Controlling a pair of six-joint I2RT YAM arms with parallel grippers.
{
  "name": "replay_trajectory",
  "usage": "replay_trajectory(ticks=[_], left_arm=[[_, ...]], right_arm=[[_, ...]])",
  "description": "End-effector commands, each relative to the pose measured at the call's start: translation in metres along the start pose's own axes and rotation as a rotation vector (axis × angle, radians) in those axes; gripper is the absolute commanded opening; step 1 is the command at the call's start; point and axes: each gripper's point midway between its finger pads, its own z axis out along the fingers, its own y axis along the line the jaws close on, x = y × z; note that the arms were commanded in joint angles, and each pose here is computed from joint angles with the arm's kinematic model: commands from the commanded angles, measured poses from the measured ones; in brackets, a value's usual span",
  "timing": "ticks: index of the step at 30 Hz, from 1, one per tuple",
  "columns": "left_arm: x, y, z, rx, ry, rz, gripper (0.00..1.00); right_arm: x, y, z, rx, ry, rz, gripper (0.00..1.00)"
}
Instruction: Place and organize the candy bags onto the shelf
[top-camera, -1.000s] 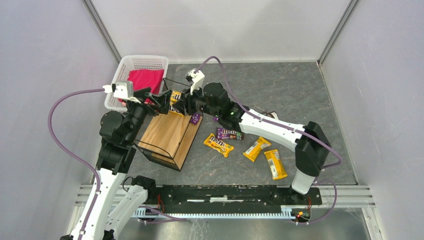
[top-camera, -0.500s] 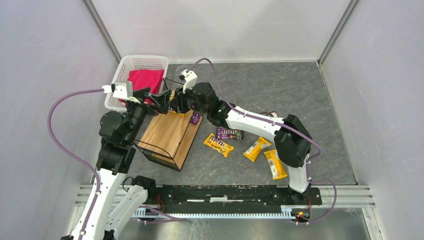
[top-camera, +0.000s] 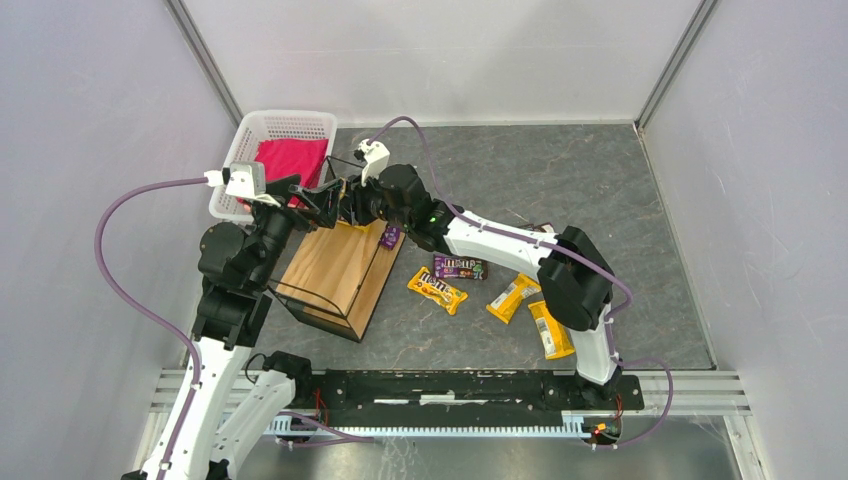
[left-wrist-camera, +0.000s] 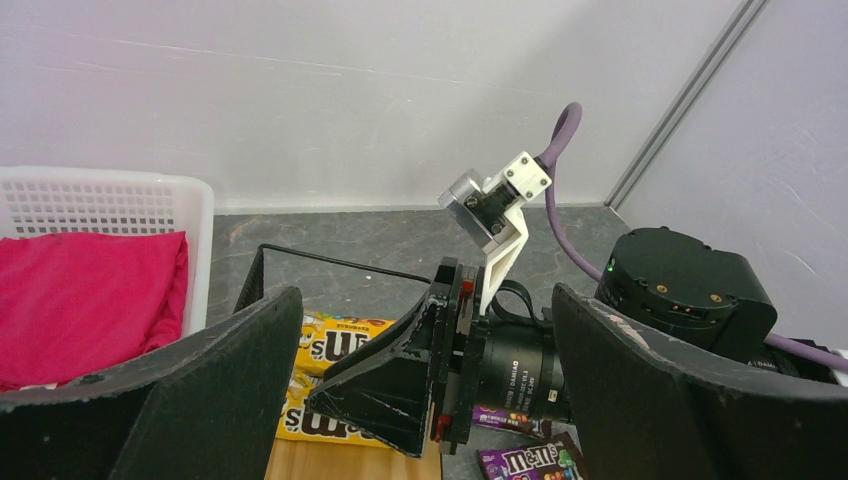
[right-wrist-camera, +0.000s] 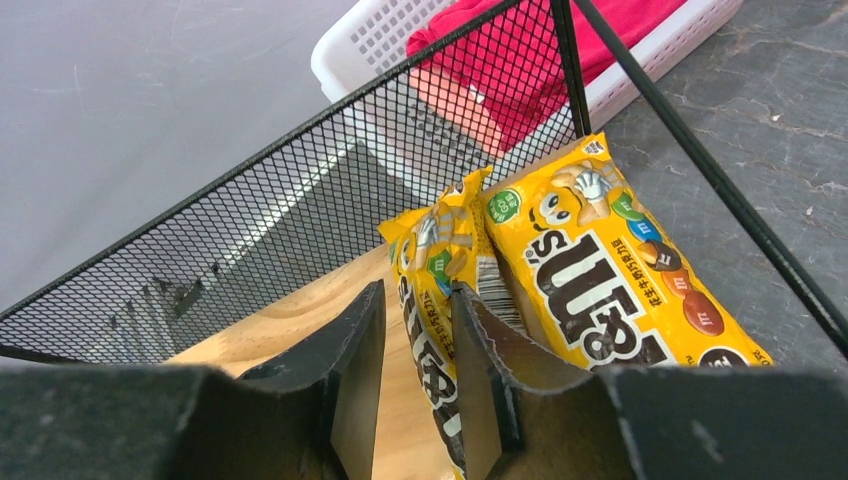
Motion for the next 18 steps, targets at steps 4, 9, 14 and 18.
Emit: replay_trajectory(ticks=[4,9,14,18], left_arm=[[-0.009,0.003,0.001,-0.005,-0.035,0.055,1.0],[-0.008,0.002,0.001,-0.003,-0.032,0.052,1.0],[-0.009,0.001,0.001,0.004,-0.033,0.052,1.0],[-0.009,0.001,0.0,0.005,-0.034,0.052,1.0]], right_arm=[[-0.016,-0.008,0.005,0.066,-0.037,-0.02,0.37],[-0.007,-0.016,0.008,0.099,-0.024,-0.03,0.34],[-0.003,-0.02,0.01,0.114,-0.015,-0.046,0.27],[-0.004,-0.016,0.01,0.123,-0.013,-0.069,0.25]])
